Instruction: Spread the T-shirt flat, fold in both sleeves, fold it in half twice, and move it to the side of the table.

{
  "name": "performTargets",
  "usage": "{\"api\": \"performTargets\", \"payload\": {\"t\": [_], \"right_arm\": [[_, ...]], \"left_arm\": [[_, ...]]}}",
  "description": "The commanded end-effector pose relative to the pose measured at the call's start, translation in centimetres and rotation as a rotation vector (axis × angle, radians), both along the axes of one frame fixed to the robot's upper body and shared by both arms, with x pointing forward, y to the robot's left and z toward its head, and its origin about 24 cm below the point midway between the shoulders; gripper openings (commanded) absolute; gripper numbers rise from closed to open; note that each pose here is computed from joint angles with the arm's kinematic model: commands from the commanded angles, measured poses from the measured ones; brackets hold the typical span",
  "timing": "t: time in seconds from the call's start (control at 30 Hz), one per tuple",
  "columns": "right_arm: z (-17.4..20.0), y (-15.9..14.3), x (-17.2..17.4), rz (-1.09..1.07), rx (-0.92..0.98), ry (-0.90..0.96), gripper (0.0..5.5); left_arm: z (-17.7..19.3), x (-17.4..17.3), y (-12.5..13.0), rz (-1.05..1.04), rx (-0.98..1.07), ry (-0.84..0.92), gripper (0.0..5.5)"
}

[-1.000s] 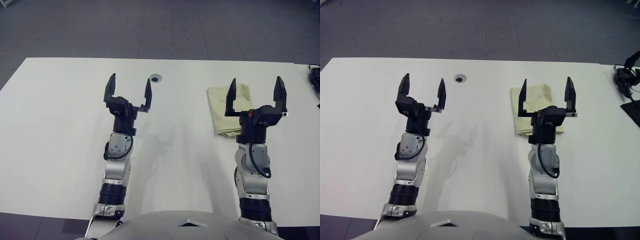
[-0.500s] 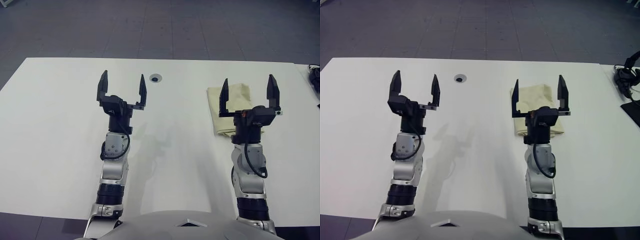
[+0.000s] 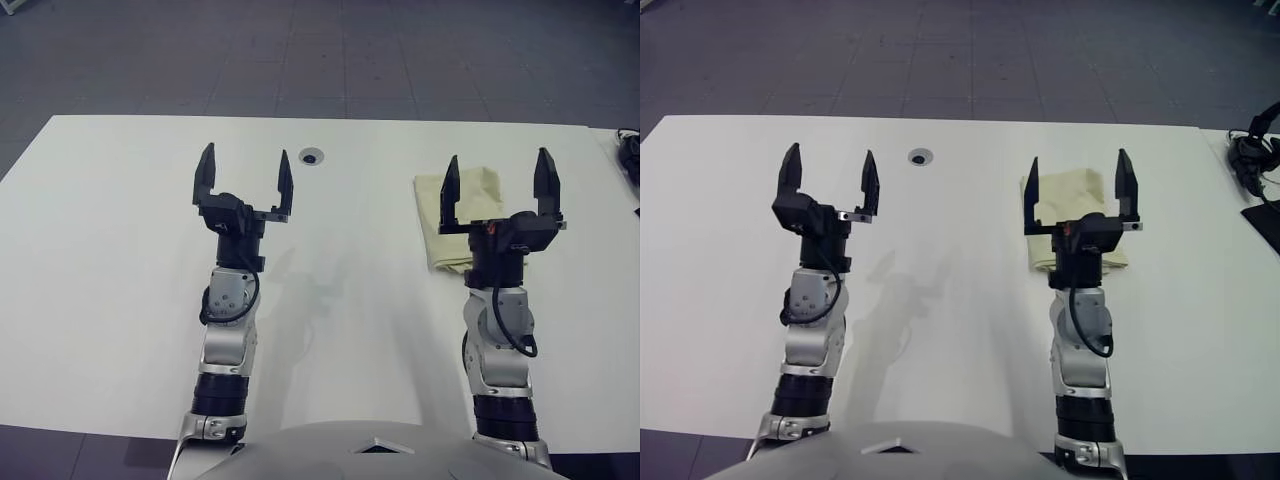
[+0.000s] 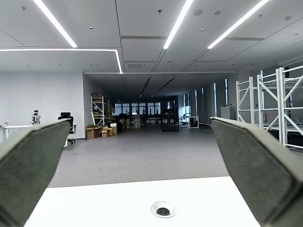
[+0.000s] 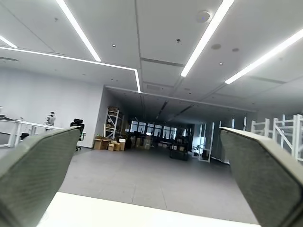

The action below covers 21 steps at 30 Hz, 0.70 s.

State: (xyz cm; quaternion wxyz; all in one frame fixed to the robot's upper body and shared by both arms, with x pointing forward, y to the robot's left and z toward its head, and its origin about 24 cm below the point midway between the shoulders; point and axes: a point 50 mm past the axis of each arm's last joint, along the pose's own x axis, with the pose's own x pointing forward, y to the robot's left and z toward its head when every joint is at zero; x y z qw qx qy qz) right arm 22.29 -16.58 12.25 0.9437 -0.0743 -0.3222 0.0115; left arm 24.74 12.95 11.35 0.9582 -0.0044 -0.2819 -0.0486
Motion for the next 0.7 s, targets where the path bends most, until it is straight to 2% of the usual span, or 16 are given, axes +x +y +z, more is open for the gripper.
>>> {"api": "performTargets", "payload": {"t": [0.03,0.17,0.33,0.7], "right_arm": [[-0.8,0.7,0.2,0.011,-0.077,0.010,5.36],[0.4,0.4,0.1,-0.012,-0.061,-0.053,5.36],[-0.9,1.1,0.3,0.008,-0.102,-0.034,5.36],[-0.9,0.6,-0.1,0.003,-0.122,-0.029,5.36]], "left_arm": [[-0.6,-0.1,-0.1,0.012,0.014,0.017,5.40],[0.0,-0.6,-0.3,0.001,0.039,-0.007,5.40],[-0.6,-0.1,-0.4,0.012,0.035,0.004,5.40],[-0.3,0.5,-1.1,0.000,0.075,-0.004,5.40]]}}
